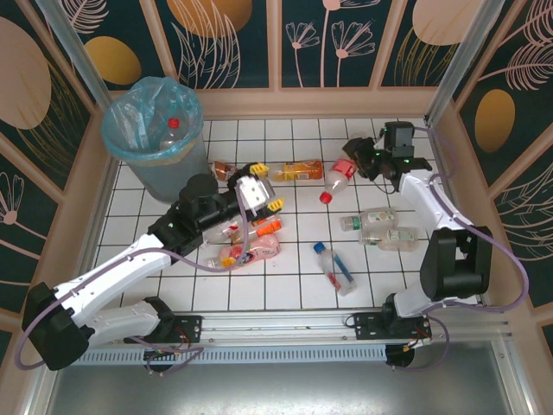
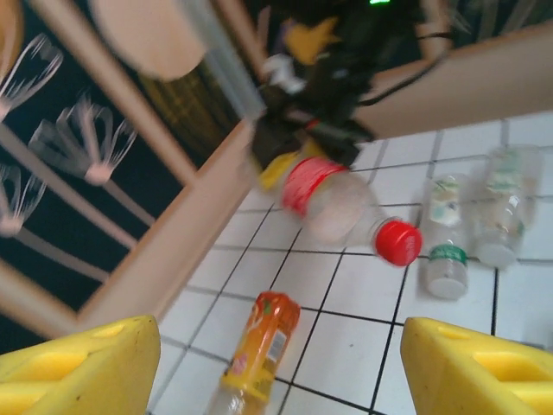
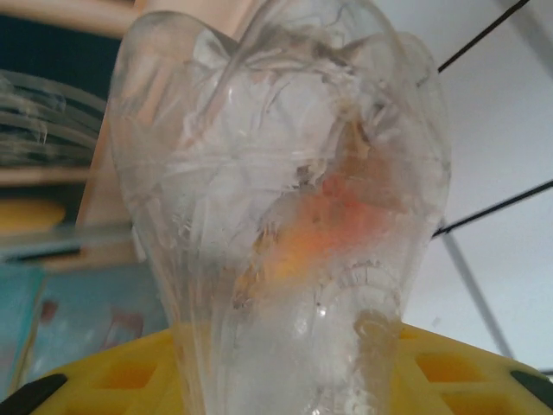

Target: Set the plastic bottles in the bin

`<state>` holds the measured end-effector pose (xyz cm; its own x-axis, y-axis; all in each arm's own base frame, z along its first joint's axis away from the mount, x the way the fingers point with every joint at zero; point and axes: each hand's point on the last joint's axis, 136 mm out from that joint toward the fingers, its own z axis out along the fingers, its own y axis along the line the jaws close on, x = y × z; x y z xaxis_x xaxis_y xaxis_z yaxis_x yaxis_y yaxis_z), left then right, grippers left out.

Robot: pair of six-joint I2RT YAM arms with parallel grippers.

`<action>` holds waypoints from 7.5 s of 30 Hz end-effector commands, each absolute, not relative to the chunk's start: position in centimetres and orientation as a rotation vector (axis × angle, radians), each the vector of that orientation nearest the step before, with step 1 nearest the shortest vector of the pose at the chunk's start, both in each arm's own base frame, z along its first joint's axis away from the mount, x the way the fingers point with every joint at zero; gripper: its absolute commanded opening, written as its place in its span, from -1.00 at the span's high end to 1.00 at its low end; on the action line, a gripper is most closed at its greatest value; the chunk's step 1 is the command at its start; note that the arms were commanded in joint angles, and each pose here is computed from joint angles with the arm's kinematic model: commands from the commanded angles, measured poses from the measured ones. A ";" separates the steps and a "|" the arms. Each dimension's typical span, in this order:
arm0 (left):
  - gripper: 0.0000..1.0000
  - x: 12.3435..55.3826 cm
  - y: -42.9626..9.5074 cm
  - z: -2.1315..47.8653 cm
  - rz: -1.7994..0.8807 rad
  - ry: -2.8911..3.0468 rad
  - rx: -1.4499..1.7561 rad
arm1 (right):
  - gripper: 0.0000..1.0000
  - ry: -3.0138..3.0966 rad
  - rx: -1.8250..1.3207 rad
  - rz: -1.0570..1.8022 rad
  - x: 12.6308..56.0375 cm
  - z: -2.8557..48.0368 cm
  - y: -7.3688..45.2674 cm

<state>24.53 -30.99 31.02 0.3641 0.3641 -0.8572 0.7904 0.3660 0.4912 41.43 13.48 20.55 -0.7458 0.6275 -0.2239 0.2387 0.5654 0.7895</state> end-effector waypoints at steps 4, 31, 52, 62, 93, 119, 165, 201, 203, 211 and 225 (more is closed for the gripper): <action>-0.54 18.5 -33.6 26.7 -0.254 0.828 1.641 | 0.19 2.373 0.497 1.283 37.3 23.0 20.2; 0.03 18.4 -36.3 23.6 0.116 0.481 1.771 | 0.19 2.467 0.319 1.442 32.8 24.2 26.1; 1.00 16.7 -37.0 26.9 -0.039 0.495 1.664 | -0.77 2.491 0.307 1.212 33.9 23.6 24.9; 1.00 19.5 -33.3 40.3 -0.333 0.924 1.064 | -0.98 2.149 0.521 0.676 38.0 32.1 12.9; 1.00 45.7 1.1 45.0 -0.083 1.708 -0.290 | -0.98 2.230 0.533 0.919 35.7 25.6 17.3; 1.00 50.6 4.5 35.0 -0.011 1.804 -0.326 | -0.98 2.340 0.535 0.881 36.1 21.1 18.2; 0.74 51.6 4.9 19.4 -0.083 2.147 -0.365 | -0.98 2.417 0.506 0.857 35.4 19.0 19.9; -0.15 35.6 -9.3 39.2 -0.373 1.733 0.069 | -0.82 2.161 -0.612 0.544 37.1 25.7 23.0; -0.15 34.9 -11.8 37.3 -0.402 1.758 0.118 | -0.82 2.095 -0.738 0.511 36.8 25.9 23.4; -0.20 30.9 -21.3 28.8 -0.590 1.900 0.403 | -0.98 1.700 -1.186 0.233 35.1 23.6 23.6; -0.26 28.6 -21.9 25.0 -0.702 1.962 0.386 | -0.98 1.862 -1.482 0.063 42.8 14.1 25.0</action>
<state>28.40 -21.89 23.37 -0.5066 0.0366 -0.8614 0.5436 0.7890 -0.2862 41.58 25.39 15.24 -0.0657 -0.7680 -0.6371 -0.8498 0.3778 -0.3677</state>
